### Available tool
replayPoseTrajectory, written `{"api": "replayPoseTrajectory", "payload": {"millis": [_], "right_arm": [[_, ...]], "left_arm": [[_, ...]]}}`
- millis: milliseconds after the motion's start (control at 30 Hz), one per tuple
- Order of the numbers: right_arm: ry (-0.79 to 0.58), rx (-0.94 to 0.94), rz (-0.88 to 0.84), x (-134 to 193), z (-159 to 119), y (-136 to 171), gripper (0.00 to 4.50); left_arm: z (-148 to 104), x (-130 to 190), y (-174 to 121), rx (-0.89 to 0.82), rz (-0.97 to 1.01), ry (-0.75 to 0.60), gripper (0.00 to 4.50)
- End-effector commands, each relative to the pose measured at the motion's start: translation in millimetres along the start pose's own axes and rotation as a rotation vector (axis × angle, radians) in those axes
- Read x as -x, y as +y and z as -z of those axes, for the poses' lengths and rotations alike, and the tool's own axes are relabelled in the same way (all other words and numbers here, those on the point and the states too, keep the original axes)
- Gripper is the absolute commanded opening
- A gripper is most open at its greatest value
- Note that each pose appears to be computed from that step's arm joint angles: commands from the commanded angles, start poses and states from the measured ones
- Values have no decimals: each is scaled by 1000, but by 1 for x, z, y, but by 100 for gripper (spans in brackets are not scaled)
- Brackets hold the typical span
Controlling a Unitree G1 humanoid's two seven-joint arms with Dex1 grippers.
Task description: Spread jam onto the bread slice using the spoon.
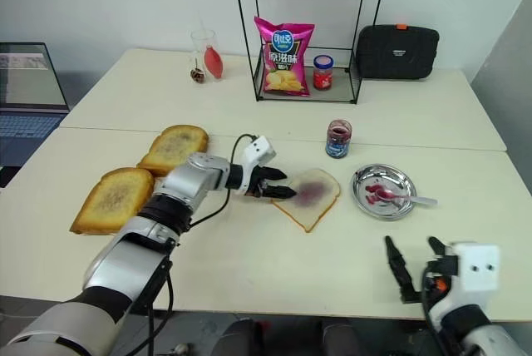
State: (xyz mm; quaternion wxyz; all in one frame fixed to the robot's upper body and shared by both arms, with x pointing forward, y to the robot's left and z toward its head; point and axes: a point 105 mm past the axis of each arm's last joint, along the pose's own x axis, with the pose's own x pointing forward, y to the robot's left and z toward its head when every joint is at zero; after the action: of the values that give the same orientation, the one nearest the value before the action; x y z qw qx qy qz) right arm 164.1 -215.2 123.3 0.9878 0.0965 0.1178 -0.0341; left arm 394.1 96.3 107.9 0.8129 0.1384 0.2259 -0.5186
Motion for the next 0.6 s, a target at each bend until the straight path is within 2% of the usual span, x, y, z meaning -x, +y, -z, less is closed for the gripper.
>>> {"api": "replayPoseTrajectory", "payload": {"millis": [33, 133, 200, 400, 600], "right_arm": [[-100, -143, 82, 4, -22, -5, 450], [-121, -312, 95, -7, -21, -13, 450], [-131, -376, 97, -12, -21, -16, 450], [-194, -653, 64, -40, -26, -26, 450], [-183, -755, 65, -71, -16, -35, 450]], "left_arm": [[-57, 11, -19, -195, 98, -156, 448], [-75, 18, -56, -326, 299, -237, 448], [-78, 22, -68, -349, 373, -255, 448], [-79, 30, -85, -435, 491, -268, 448], [-79, 25, -93, -453, 516, -285, 448]]}}
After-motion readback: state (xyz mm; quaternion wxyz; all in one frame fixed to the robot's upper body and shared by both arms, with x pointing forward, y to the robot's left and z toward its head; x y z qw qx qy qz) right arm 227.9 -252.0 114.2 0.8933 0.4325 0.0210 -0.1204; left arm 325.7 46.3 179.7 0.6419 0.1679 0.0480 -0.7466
